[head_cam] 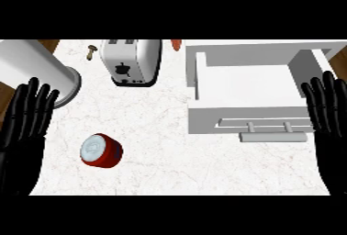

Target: Pick up the can, place it into the drawer and close the drawer

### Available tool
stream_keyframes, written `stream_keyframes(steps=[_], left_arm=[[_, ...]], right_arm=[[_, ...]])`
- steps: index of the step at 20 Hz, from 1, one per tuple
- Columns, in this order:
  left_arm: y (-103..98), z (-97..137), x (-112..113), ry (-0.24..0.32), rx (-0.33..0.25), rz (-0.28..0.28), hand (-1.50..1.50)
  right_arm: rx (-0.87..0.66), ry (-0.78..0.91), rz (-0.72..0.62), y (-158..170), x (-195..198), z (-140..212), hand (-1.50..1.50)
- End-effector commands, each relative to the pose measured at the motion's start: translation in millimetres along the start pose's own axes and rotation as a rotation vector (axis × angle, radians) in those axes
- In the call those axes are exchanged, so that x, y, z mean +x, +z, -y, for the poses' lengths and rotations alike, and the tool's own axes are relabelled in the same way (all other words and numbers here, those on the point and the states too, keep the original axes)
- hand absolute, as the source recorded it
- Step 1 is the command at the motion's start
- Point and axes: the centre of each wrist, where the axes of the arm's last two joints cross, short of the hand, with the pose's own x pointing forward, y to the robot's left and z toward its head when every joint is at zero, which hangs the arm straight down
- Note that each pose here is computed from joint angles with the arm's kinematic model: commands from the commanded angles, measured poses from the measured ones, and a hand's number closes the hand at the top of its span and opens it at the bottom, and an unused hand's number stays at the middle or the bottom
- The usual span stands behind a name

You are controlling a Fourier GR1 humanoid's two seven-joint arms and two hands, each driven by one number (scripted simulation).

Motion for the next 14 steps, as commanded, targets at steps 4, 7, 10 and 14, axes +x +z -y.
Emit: stream_keyframes(steps=[4,7,10,14], left_arm=[[18,8,18,-0.137,0.299,-0.003,-1.50],[50,-14,-7,-0.119,0.605,-0.296,-1.50],[57,0,9,-0.082,0.693,-0.346,-1.50],[68,28,32,-0.090,0.751,-0.359,-1.50]], right_arm=[[-0.049,-0.041,-0.027,10,-8,7,-1.50],[-0.175,-0.009,-0.266,30,-26,20,-1.50],[-0.194,-0.019,-0.307,21,-27,17,-1.50],[-0.185,-0.029,-0.320,21,-17,24,-1.50]])
